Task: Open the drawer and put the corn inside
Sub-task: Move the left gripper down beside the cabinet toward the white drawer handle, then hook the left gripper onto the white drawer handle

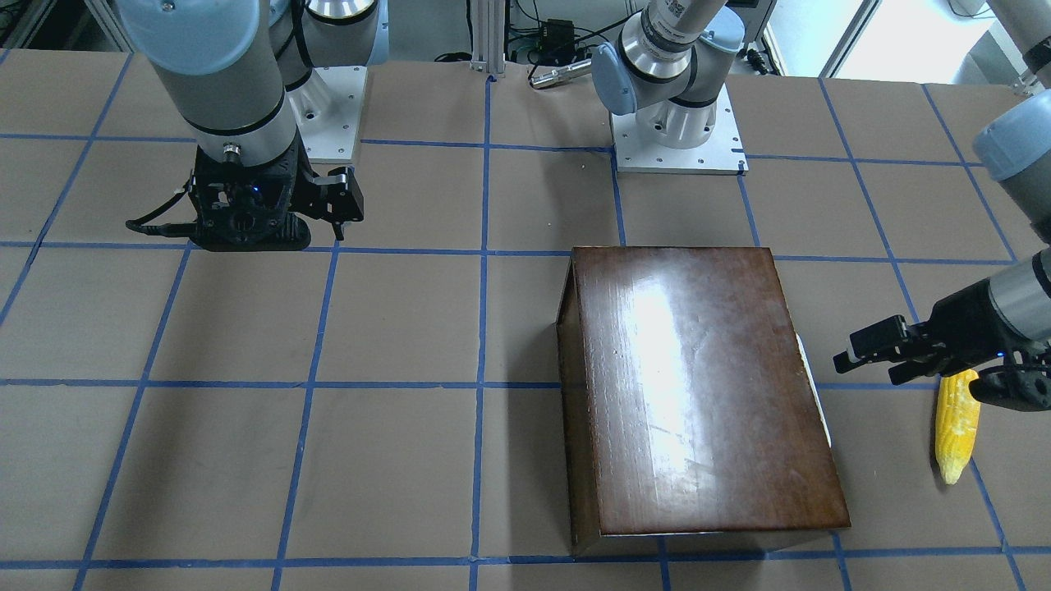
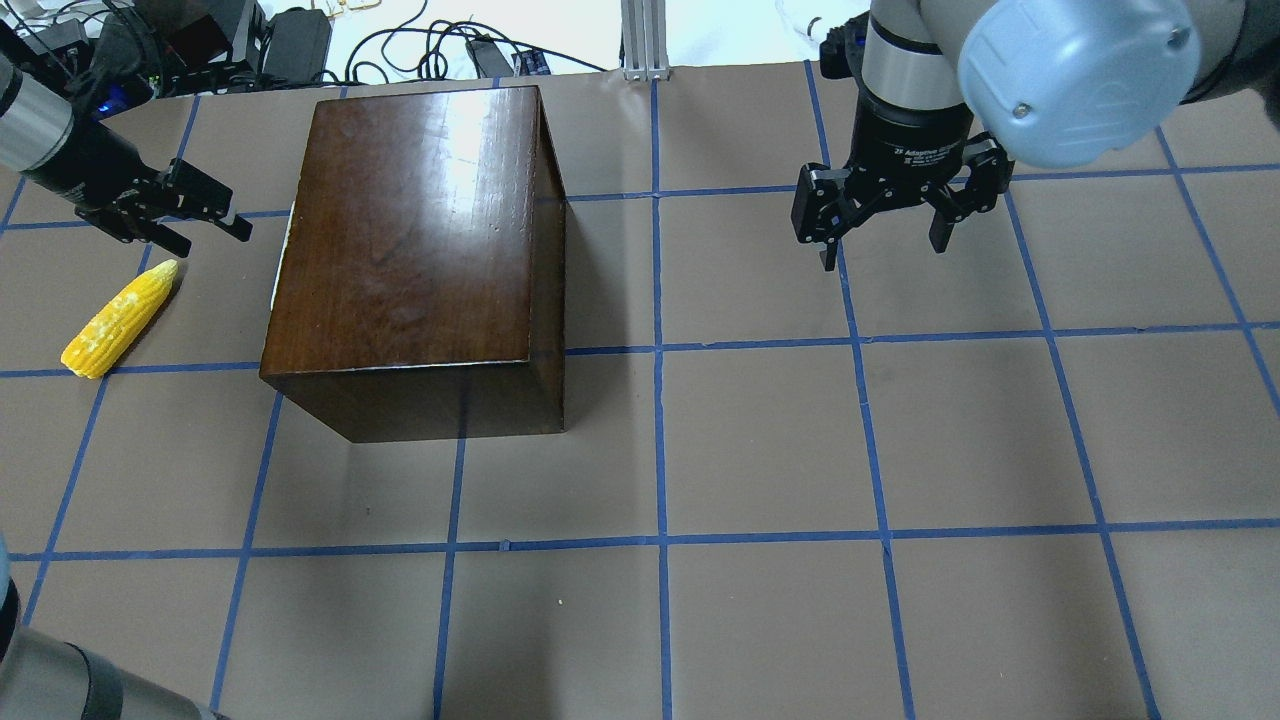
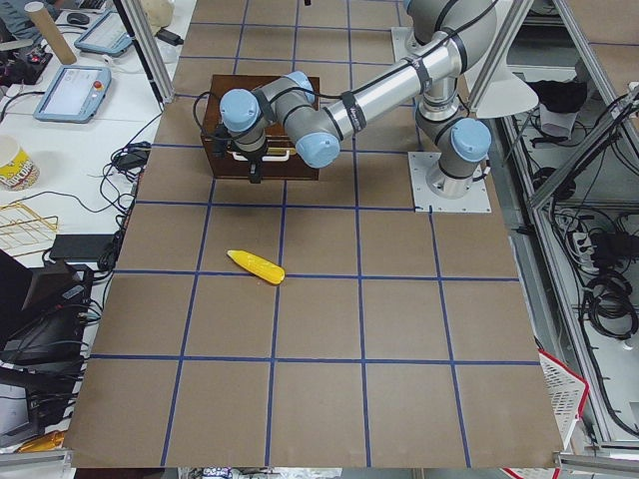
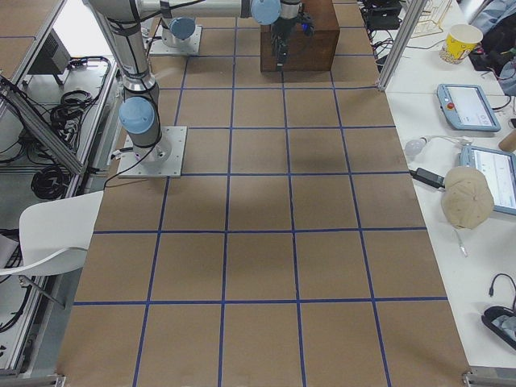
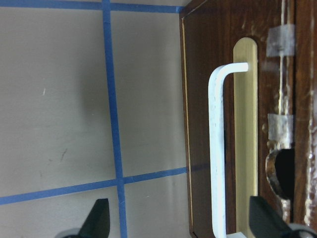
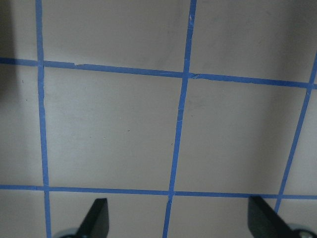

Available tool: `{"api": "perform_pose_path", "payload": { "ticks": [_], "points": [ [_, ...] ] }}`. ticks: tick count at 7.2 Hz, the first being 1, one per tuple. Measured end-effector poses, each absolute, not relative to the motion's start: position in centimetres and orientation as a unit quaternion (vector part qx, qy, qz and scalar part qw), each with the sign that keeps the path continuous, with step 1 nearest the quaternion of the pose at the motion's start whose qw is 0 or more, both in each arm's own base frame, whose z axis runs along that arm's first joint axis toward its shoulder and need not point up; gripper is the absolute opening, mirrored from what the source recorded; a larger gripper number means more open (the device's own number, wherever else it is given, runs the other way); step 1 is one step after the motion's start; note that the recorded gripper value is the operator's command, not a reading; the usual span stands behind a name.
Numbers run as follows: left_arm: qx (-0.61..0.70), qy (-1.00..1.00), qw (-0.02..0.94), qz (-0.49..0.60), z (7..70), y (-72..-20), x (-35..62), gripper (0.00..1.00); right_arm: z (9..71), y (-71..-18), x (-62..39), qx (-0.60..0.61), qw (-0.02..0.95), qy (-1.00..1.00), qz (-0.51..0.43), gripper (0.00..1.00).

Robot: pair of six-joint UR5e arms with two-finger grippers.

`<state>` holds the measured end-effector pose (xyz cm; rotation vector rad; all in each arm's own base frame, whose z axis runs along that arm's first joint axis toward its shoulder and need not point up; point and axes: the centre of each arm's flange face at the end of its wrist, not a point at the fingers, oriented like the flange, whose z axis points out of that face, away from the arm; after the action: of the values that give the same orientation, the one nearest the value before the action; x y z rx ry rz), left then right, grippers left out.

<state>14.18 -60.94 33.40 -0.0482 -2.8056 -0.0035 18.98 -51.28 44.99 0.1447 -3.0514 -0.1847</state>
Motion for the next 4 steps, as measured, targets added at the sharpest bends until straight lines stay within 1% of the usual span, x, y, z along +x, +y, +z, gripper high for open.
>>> {"api": "perform_pose_path", "payload": {
  "ticks": [4],
  "points": [
    [-0.01, -0.979, 0.203, -0.017, 30.0, -60.7, 13.5, 1.0, 45.0, -51.3, 19.0, 0.047, 0.041, -0.996, -0.06, 1.0]
  ]
}}
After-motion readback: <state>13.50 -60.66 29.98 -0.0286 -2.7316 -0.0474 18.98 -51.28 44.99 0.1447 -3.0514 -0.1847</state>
